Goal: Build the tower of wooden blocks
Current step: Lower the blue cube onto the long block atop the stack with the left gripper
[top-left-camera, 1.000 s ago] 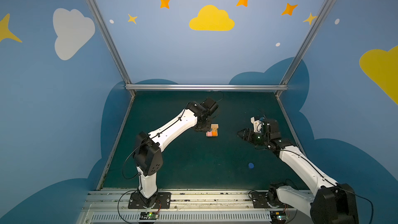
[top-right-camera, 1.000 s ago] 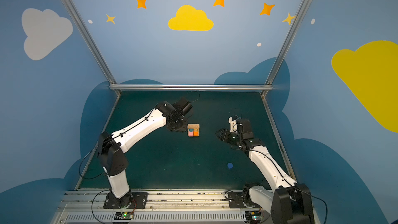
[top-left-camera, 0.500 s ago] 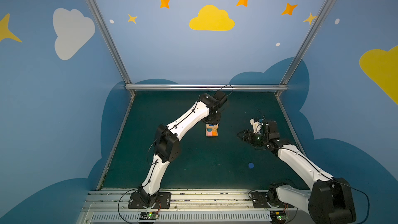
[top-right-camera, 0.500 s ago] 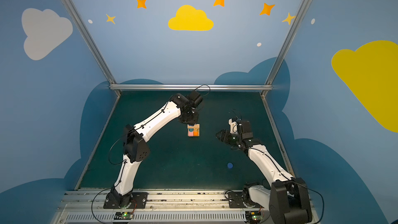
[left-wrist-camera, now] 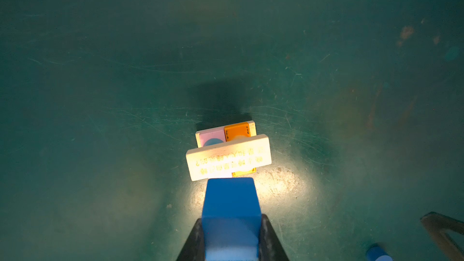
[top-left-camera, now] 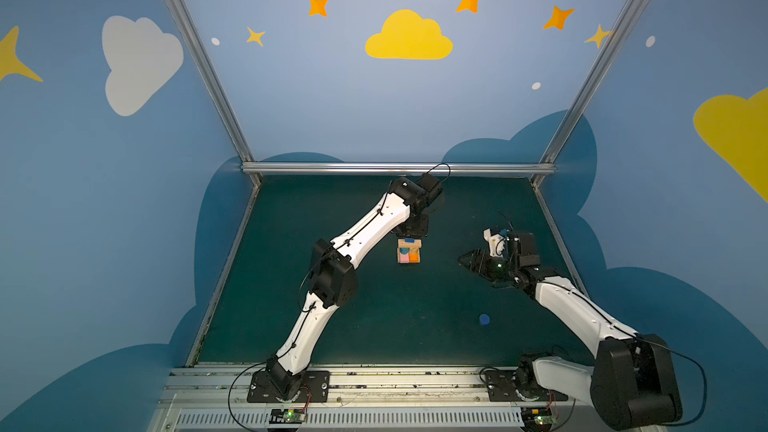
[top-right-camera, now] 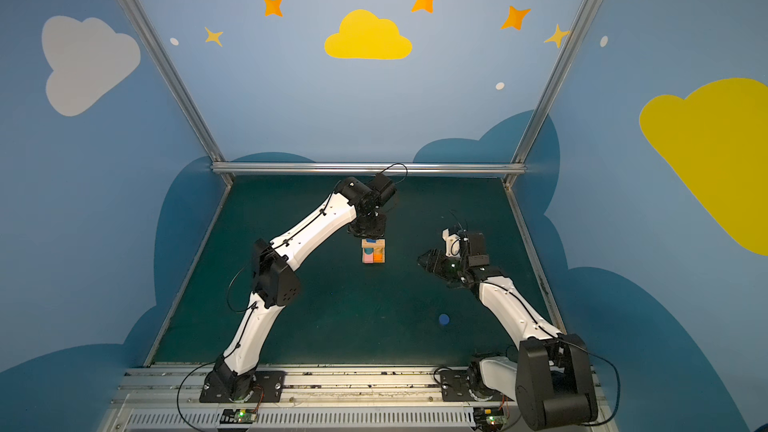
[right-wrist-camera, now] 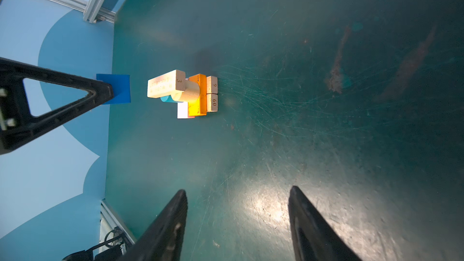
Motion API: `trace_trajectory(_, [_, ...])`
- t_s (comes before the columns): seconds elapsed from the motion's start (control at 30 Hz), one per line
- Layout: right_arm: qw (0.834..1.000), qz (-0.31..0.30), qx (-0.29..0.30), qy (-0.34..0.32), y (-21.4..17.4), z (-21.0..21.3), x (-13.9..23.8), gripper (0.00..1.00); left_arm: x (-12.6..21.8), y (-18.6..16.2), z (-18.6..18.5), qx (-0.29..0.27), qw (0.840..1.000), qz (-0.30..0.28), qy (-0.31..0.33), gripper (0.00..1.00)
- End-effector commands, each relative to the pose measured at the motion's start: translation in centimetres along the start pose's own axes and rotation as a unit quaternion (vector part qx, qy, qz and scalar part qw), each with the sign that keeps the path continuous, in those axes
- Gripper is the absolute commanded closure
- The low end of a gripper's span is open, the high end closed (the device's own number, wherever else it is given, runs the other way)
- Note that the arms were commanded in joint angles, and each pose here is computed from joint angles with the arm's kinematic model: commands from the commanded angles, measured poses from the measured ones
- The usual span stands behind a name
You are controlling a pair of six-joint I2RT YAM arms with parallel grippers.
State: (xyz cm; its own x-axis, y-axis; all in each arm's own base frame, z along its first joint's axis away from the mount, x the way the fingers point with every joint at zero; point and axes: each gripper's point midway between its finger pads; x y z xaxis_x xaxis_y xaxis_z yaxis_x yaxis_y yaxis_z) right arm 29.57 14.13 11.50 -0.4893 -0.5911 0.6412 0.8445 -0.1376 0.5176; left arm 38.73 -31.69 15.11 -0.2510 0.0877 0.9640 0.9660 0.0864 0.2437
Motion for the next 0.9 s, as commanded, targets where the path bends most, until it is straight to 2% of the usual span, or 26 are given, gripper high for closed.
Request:
trace_trajectory(0.0, [1.000, 0.001, 0.004, 0.009, -0.2, -0.2, -0.2, 0.37, -0.7, 0.0, 0.6, 0.018, 1.000, 0.008, 0.020, 0.89])
trace_trajectory(0.43, [1.000, -0.002, -0.003, 0.018, -0.2, -0.4, -0.1, 0.37, -2.3, -0.3, 0.1, 0.036, 0.999, 0.024, 0.015, 0.94])
trace_trajectory(0.87, [1.000, -0.003, -0.009, 0.019, -0.1, -0.6, -0.1, 0.38, -2.9, 0.0, 0.8, 0.041, 0.998, 0.021, 0.031, 0.94])
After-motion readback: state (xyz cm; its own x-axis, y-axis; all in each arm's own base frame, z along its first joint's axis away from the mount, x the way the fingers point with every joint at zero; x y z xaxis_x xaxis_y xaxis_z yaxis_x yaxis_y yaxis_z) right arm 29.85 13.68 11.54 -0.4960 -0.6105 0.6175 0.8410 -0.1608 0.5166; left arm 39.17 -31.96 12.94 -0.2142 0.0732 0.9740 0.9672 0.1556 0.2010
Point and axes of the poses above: each gripper's point midway between its finger pads, its own x axis back along the fingers, its own z axis along the line the jaws close on, y = z × x, and after that the axes turned 10 degrees about x, right-handed
